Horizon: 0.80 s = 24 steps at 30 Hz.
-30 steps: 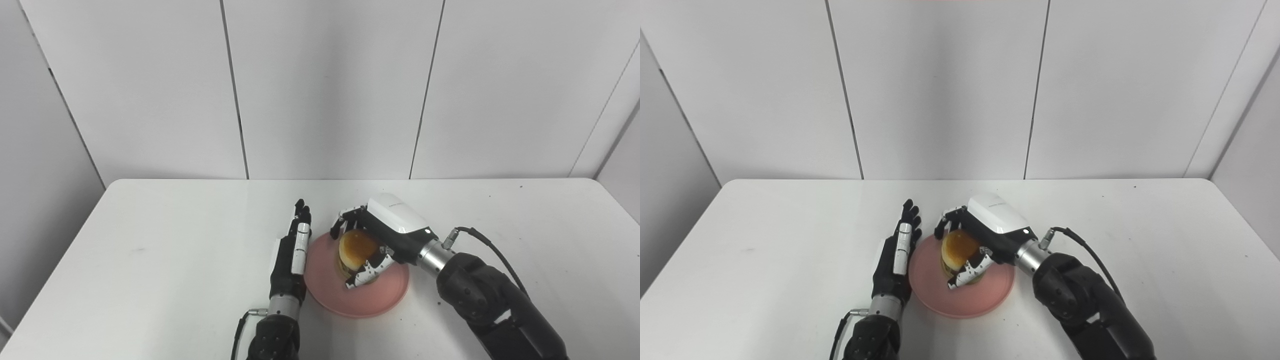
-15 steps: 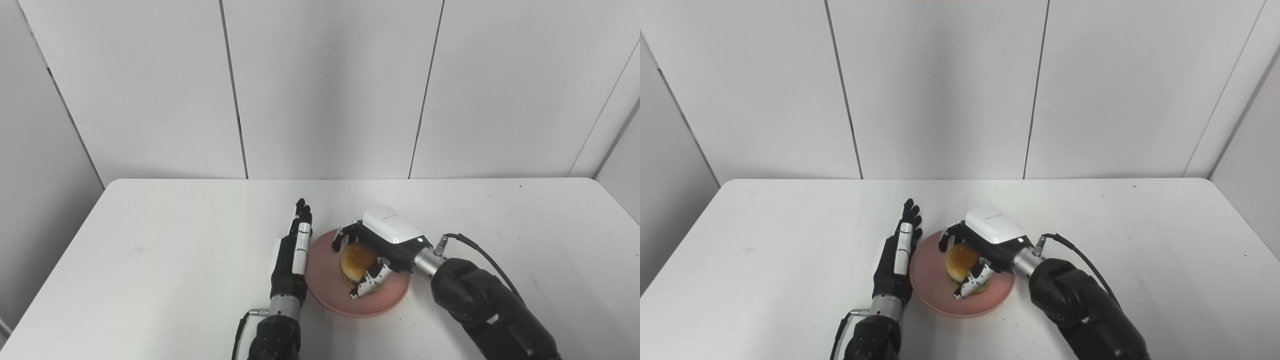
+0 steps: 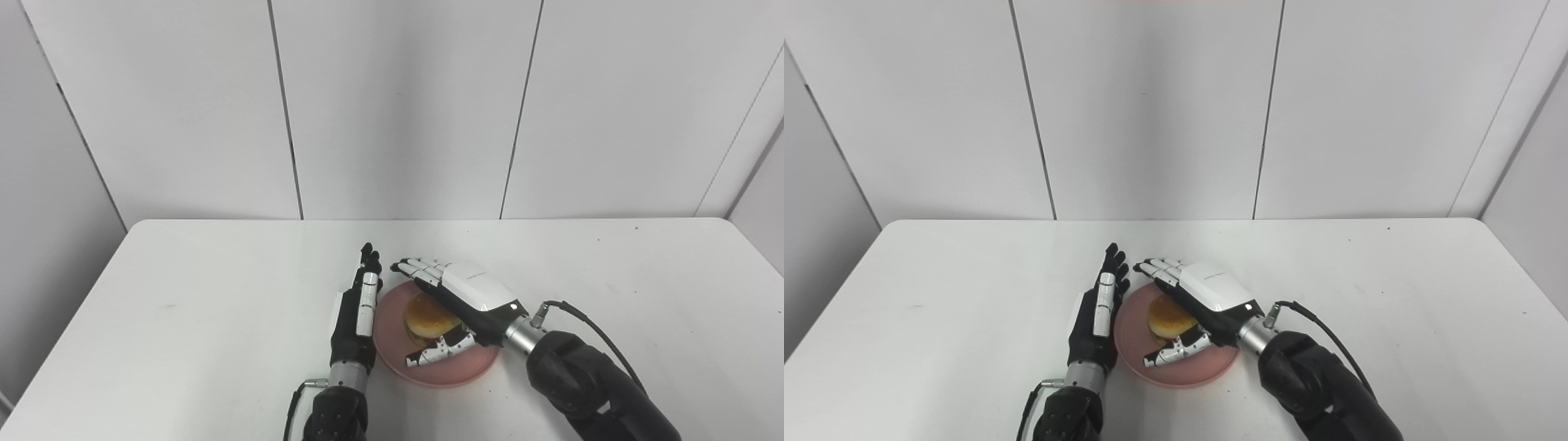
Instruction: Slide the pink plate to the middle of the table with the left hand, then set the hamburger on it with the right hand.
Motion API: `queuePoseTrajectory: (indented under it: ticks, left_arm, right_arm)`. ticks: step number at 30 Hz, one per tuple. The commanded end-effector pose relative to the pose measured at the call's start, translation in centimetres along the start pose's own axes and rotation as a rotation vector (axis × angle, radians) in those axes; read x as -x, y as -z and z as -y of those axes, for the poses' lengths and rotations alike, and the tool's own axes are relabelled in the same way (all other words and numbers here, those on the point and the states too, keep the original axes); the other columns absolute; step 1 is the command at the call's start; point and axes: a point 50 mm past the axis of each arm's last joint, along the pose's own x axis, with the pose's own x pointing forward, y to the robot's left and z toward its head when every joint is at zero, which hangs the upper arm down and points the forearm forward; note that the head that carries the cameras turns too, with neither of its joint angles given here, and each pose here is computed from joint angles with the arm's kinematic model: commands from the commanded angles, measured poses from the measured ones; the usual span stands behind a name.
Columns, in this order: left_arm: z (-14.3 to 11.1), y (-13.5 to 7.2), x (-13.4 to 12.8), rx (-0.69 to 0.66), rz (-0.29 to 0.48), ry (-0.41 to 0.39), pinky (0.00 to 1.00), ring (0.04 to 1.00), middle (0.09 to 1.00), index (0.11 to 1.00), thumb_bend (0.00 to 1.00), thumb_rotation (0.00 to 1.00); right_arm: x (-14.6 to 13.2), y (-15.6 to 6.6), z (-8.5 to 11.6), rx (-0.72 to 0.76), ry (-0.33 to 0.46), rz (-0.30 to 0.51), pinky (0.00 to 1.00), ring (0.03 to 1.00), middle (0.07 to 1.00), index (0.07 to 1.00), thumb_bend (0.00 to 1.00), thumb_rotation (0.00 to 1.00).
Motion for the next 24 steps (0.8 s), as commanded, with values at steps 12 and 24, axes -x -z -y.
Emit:
queuePoseTrajectory:
  ticks: [12, 24]
  left_arm:
    - [-1.2, 3.4, 2.8, -0.009, -0.114, -0.028, 1.0, 1.0, 1.0, 1.0, 0.69, 1.0]
    - [-1.9, 3.3, 2.9, -0.024, -0.109, -0.036, 1.0, 1.0, 1.0, 1.0, 0.71, 1.0]
  right_arm:
    - [2.2, 1.4, 1.4, -0.191, 0.398, 0.03, 0.96, 1.0, 1.0, 1.0, 0.83, 0.5]
    - [3.1, 4.1, -1.9, -0.676, 0.549, -0.039, 1.0, 1.0, 1.0, 1.0, 0.71, 0.82]
